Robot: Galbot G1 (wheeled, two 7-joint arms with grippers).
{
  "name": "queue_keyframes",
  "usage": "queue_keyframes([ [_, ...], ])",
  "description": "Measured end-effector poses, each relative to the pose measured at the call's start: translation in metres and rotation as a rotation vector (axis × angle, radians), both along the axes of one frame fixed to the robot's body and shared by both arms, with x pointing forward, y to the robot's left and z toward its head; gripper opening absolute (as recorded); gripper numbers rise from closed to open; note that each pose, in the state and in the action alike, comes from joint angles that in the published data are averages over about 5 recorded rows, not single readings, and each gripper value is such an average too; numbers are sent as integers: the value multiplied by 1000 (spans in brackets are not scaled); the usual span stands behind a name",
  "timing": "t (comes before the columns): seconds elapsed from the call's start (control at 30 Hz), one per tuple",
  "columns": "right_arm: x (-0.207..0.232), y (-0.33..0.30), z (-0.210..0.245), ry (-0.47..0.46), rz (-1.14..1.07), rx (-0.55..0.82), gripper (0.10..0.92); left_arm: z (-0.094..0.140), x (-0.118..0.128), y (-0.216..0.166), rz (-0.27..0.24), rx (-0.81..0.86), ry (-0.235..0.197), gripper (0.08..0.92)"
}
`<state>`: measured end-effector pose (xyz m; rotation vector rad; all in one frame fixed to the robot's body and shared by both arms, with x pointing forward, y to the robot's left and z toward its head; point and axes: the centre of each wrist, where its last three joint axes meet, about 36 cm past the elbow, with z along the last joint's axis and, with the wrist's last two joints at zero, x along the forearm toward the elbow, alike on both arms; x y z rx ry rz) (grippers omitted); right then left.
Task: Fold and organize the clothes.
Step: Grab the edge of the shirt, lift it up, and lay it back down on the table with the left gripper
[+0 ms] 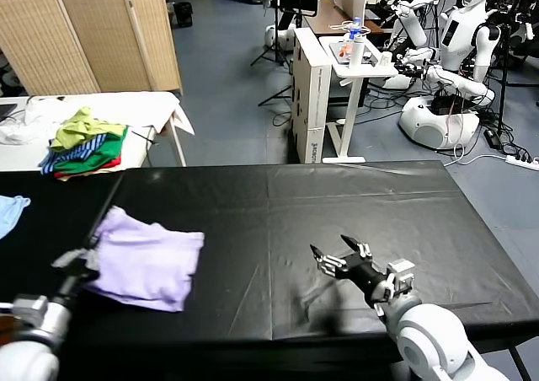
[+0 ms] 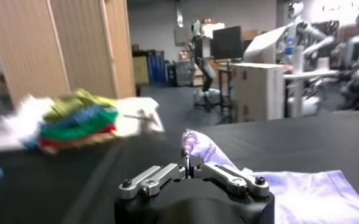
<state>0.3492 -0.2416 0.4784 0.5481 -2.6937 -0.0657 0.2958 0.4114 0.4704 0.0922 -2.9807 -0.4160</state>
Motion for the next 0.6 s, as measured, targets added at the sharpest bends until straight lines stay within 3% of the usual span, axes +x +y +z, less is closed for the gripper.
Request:
queue_keyframes([
  [0.13,-3,2,-3,10,0,6,907,25,1,5,9,73,-24,167],
  [0.23,-5,3,-4,13,-2,7,907,31,-2,-12,10,52,-24,167],
  [0.4,-9,2,-5,13,-5,0,907,19,-11,-77,-28,-151,22,167],
  [0.6,-11,4,-7,19,-1,-6,907,-7,-21,-165,-113,-419,99,167],
])
